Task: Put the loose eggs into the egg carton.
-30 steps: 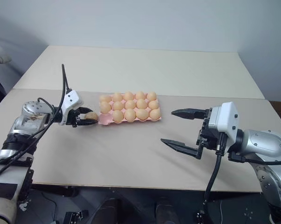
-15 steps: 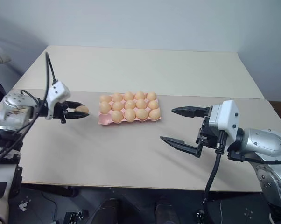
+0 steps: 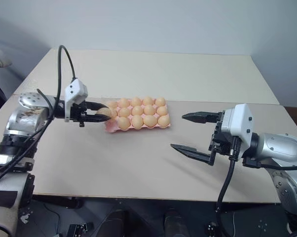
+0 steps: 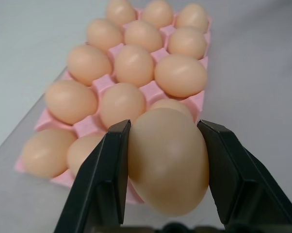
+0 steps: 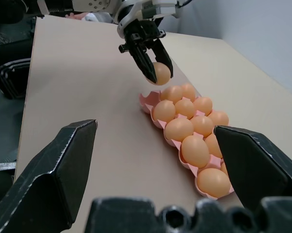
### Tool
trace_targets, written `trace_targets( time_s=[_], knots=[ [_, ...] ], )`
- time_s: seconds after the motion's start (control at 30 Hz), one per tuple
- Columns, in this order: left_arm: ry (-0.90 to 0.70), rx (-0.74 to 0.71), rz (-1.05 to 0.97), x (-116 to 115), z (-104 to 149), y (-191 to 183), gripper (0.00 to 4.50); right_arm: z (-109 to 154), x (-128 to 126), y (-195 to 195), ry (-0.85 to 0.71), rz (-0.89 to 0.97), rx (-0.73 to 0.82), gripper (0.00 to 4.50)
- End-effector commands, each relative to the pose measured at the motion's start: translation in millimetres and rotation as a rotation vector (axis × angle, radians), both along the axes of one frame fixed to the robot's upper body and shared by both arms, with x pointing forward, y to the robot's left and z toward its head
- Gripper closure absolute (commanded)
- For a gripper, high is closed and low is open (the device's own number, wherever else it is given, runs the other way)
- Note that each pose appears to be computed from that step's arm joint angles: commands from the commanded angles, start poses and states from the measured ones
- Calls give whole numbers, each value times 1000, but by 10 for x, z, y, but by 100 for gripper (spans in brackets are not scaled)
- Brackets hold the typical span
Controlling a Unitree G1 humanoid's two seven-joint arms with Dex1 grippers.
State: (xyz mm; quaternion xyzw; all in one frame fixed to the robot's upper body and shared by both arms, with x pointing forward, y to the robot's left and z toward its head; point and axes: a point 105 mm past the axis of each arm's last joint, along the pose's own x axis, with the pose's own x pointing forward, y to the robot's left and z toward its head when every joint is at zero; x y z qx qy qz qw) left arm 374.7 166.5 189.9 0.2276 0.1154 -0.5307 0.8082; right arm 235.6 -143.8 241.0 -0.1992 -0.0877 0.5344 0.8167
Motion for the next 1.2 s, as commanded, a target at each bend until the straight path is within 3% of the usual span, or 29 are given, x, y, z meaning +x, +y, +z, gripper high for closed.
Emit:
trace_targets(
  time_s=[0.03,0.13,0.3,0.47,0.67,0.9,1.2],
  knots=[
    [-49,43,4,31,92,-10,226,80,-50,-18,-38,-9,-8,0],
    [-45,48,20,52,74,-1,159,79,-56,-18,-40,-12,-5,0],
    [-77,21,26,36,227,35,2,90,-47,-8,-44,-12,0,0],
    [-118,-22,51,-91,485,253,2,77,-30,2,-40,1,0,0],
    [-156,-79,75,-519,678,603,2,69,51,3,-35,45,-19,0],
    [-183,-60,173,-1086,483,883,2,35,170,-60,-14,65,-44,0],
    [-177,-117,289,-1403,280,940,2,-58,231,-53,20,49,-46,0]
  ],
)
